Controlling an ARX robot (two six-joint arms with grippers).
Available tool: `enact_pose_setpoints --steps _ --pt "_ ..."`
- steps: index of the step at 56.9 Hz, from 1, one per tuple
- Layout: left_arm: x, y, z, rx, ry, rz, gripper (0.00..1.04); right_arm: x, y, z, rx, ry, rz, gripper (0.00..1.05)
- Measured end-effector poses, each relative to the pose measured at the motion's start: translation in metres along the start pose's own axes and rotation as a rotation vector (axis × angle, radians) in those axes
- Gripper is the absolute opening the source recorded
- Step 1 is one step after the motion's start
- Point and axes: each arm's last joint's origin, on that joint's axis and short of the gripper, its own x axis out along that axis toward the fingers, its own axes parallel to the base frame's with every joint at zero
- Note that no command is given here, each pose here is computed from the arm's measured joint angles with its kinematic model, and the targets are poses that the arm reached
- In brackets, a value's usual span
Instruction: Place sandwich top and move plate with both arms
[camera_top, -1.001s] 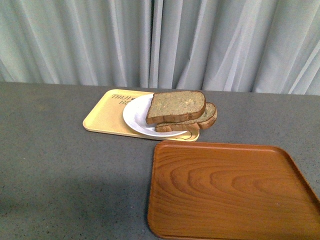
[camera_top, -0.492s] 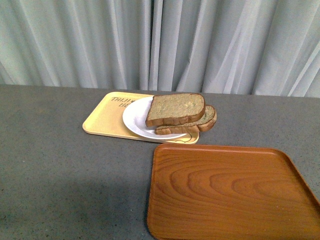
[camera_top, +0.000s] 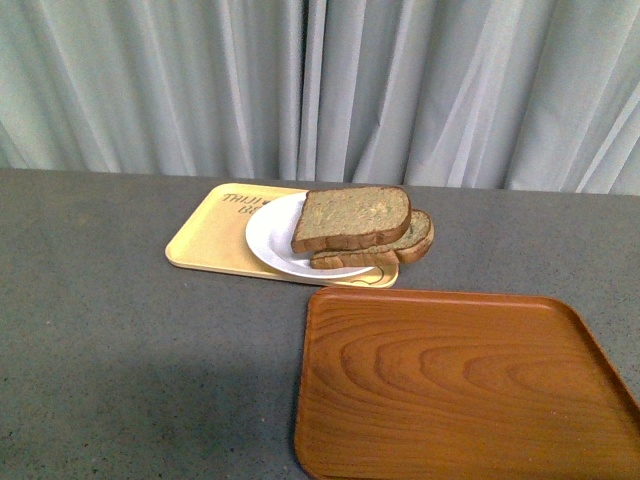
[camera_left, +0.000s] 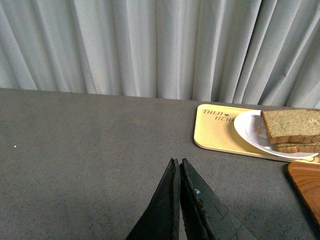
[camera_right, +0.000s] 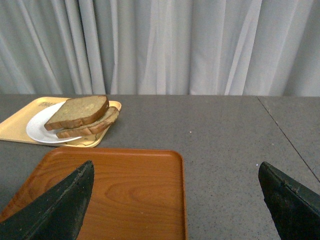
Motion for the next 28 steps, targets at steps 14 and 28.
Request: enact_pose_setpoints --steps 14,28 --pt "-0.009 0.0 -0.004 0.0 0.034 0.0 0.02 0.0 0.0 0.0 0.0 0.0 0.0 0.96" --pt "-0.013 0.0 -0.004 0.001 0.018 0.0 0.02 0.0 0.0 0.0 0.0 0.0 0.0 0.96"
